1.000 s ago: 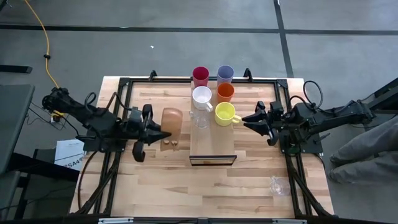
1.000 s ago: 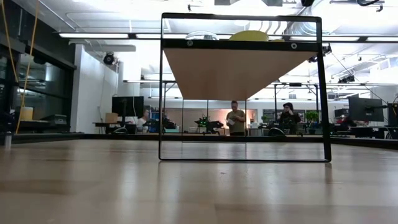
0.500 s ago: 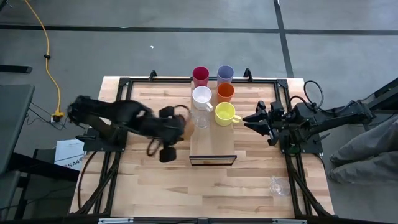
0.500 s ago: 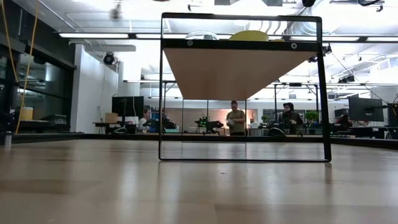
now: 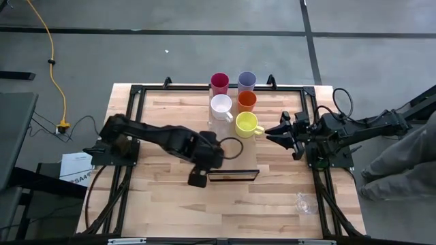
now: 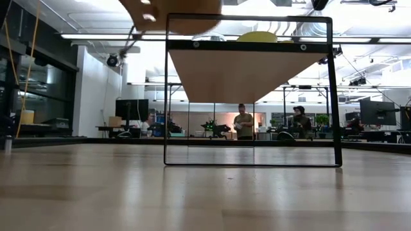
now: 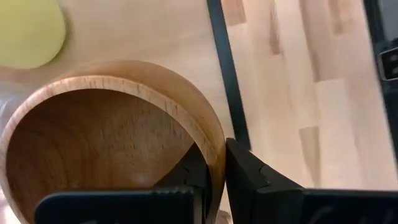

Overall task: Stack small to large cups/mugs on shelf
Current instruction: Put the brown cup on the shelf, then put the transparent cup on the shelf

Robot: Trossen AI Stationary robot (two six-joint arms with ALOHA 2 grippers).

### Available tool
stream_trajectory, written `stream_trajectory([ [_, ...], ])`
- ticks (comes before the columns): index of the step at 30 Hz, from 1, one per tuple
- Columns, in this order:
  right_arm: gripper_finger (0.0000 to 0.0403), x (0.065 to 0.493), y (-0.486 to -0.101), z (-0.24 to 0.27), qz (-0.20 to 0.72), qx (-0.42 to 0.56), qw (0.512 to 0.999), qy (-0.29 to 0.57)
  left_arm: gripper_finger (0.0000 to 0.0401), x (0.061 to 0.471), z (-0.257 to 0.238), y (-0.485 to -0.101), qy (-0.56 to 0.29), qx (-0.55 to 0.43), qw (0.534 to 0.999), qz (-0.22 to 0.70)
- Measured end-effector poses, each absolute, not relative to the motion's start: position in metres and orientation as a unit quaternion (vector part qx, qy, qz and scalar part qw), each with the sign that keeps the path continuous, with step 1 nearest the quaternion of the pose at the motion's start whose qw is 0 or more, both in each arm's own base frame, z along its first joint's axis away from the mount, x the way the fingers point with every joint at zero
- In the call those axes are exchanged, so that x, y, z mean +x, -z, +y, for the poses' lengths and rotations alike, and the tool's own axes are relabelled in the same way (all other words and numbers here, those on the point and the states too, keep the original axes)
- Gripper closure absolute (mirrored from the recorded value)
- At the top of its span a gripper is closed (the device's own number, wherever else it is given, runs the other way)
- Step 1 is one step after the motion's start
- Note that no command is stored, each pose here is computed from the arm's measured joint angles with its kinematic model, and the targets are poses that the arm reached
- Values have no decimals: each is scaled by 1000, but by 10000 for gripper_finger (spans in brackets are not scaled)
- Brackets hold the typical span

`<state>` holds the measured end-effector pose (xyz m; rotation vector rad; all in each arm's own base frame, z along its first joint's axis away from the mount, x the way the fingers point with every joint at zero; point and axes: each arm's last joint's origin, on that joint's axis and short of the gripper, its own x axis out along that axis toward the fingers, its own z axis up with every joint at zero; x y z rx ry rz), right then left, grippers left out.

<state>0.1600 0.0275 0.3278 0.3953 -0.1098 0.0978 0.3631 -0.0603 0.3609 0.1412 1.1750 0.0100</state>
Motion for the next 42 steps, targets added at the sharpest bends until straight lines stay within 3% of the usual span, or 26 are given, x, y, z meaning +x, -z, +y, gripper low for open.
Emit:
stream_trajectory([
  [9,302,160,-328,27,-55,200,977,-46,383,388,-50,-330,1,99,807,582],
  [16,302,160,-328,27,-55,202,977,-46,381,392,-38,-329,26,76,810,581],
  [33,302,160,-328,27,-55,200,977,-46,324,394,-36,-329,40,90,815,571],
  [42,302,160,-328,27,-55,200,977,-46,274,394,-36,-330,37,92,815,571],
])
